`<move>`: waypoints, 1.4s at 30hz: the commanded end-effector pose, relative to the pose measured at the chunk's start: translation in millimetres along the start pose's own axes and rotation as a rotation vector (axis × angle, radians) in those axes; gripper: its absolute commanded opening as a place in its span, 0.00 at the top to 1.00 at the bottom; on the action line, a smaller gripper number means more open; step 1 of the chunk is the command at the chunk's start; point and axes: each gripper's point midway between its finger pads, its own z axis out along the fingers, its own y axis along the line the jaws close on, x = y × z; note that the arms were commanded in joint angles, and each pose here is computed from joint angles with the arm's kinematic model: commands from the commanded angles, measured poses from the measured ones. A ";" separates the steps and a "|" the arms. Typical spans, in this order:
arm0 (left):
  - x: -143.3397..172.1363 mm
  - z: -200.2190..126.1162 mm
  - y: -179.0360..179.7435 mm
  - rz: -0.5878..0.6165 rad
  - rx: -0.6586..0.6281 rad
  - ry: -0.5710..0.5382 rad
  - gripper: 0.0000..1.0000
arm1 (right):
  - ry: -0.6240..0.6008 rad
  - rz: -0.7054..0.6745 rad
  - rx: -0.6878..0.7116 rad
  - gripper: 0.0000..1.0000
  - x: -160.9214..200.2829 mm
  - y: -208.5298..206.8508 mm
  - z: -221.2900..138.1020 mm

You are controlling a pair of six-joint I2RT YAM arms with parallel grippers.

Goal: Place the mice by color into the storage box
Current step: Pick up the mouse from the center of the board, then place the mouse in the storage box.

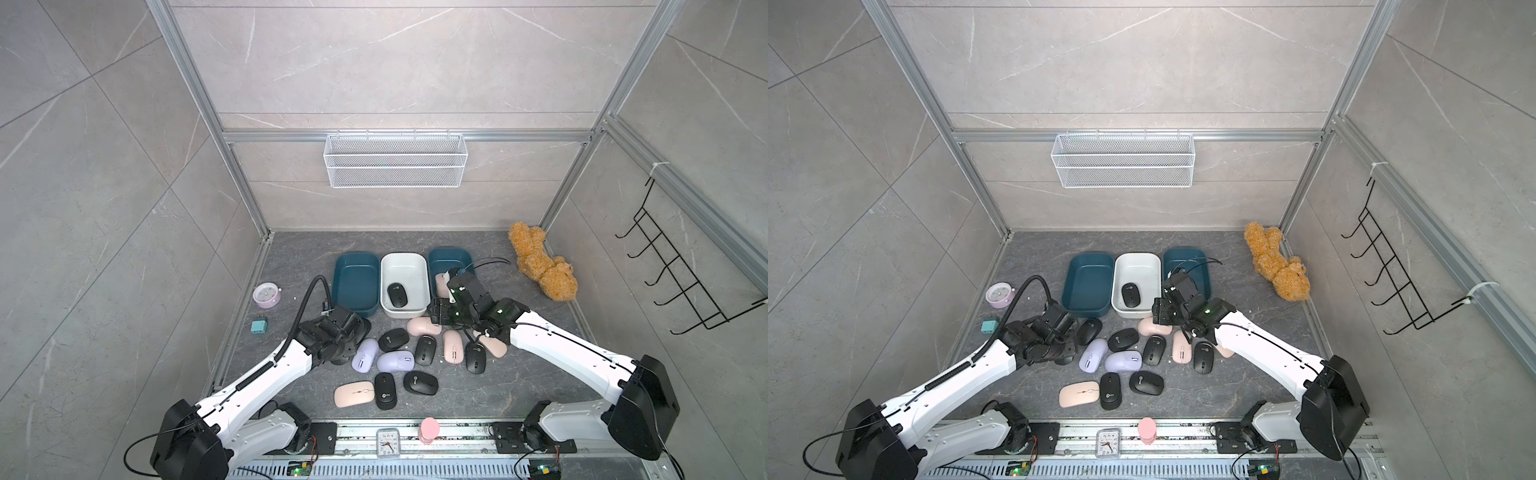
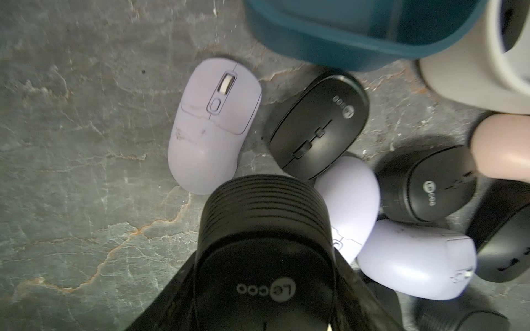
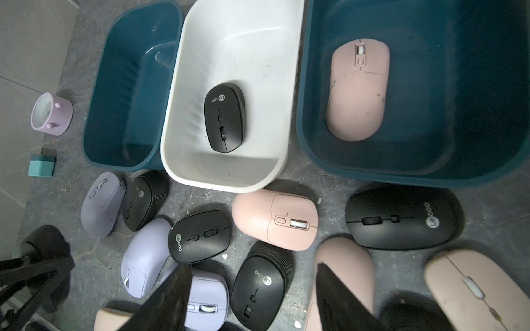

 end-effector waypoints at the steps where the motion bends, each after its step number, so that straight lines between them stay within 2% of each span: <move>1: -31.4 -17.4 -13.2 0.053 0.006 -0.067 0.50 | -0.053 0.026 0.026 0.30 -4.3 -8.9 -6.1; 6: -74.0 -20.4 -57.3 0.094 0.090 -0.134 0.50 | -0.087 0.016 0.075 0.29 -8.0 -19.5 -11.5; 12: -108.8 -8.3 -111.4 0.167 0.148 -0.132 0.50 | -0.144 0.014 0.122 0.29 -12.6 -32.8 -27.2; 20: -143.4 5.3 -184.2 0.222 0.253 -0.157 0.50 | -0.156 -0.014 0.178 0.28 -7.7 -51.9 -39.3; 27: -161.9 20.5 -238.9 0.273 0.311 -0.151 0.50 | -0.167 -0.006 0.189 0.28 -5.6 -62.9 -46.6; 33: -171.1 37.8 -266.6 0.280 0.334 -0.142 0.50 | -0.173 -0.003 0.205 0.27 -3.4 -72.9 -51.3; 42: -169.0 70.3 -281.8 0.278 0.320 -0.100 0.50 | -0.167 0.000 0.207 0.27 -2.5 -78.3 -51.5</move>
